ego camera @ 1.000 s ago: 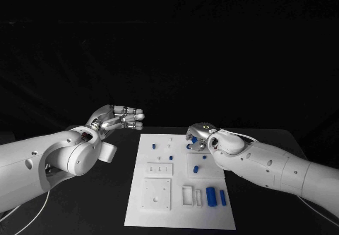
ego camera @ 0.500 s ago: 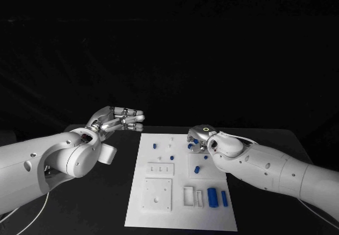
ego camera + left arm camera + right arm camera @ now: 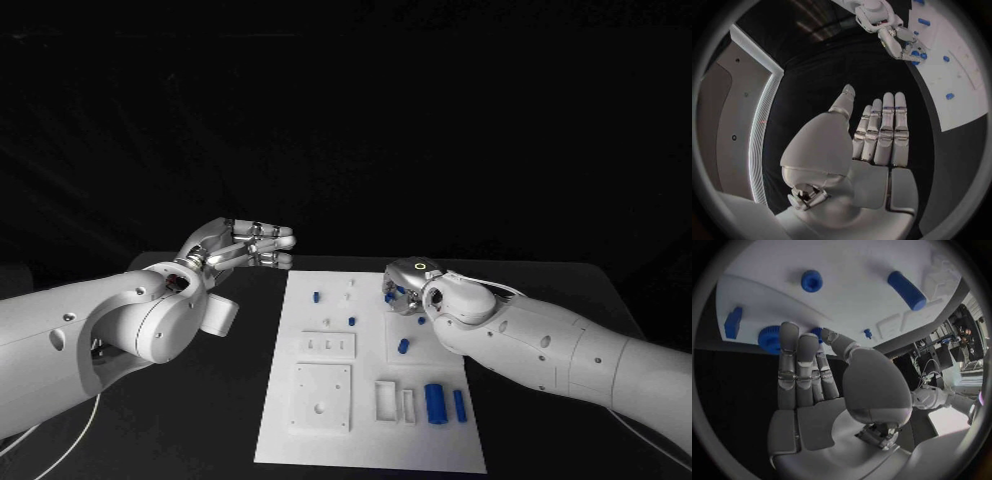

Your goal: Assemble the parts on the task board

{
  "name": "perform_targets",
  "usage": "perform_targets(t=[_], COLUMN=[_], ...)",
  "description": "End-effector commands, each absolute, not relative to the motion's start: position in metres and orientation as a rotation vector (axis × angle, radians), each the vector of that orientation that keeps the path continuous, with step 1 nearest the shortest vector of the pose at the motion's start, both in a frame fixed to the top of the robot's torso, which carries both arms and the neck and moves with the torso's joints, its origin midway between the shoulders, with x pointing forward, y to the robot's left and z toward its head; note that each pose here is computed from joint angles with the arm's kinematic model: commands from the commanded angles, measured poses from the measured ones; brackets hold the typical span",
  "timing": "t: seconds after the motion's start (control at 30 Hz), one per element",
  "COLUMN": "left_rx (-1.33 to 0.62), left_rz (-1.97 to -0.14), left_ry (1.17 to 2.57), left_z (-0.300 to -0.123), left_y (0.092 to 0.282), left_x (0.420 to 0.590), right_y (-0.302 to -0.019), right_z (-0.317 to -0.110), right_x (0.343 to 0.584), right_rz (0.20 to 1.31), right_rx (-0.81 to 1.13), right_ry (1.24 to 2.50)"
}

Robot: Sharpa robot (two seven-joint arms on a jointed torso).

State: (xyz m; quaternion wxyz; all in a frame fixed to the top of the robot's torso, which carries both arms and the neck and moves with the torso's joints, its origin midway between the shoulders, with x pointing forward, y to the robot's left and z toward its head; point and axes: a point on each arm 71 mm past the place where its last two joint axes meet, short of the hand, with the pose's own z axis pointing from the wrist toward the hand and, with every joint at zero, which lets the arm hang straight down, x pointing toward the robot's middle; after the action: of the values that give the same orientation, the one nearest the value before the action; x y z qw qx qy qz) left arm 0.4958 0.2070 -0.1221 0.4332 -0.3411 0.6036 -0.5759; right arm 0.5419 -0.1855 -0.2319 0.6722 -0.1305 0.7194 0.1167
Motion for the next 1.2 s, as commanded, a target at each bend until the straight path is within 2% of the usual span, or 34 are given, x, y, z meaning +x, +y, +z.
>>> perform_targets(t=[0.03, 0.47, 0.83, 1.2], left_rx=[-0.839, -0.840, -0.846, -0.850], left_rz=[-1.451, -1.451, -1.442, -1.424], left_ry=[1.509, 1.511, 1.516, 1.521], left_z=[-0.121, -0.121, -0.122, -0.123], left_y=[0.205, 0.205, 0.206, 0.204], left_x=[0.496, 0.495, 0.497, 0.499], right_y=[-0.186, -0.184, -0.181, -0.164], right_z=[-0.233, -0.233, -0.221, -0.205], right_x=[0.542, 0.541, 0.539, 0.541], right_rz=[0.247, 0.258, 0.270, 0.295], right_rx=[-0.302, -0.291, -0.215, -0.140], right_ry=[1.622, 1.601, 1.474, 1.378])
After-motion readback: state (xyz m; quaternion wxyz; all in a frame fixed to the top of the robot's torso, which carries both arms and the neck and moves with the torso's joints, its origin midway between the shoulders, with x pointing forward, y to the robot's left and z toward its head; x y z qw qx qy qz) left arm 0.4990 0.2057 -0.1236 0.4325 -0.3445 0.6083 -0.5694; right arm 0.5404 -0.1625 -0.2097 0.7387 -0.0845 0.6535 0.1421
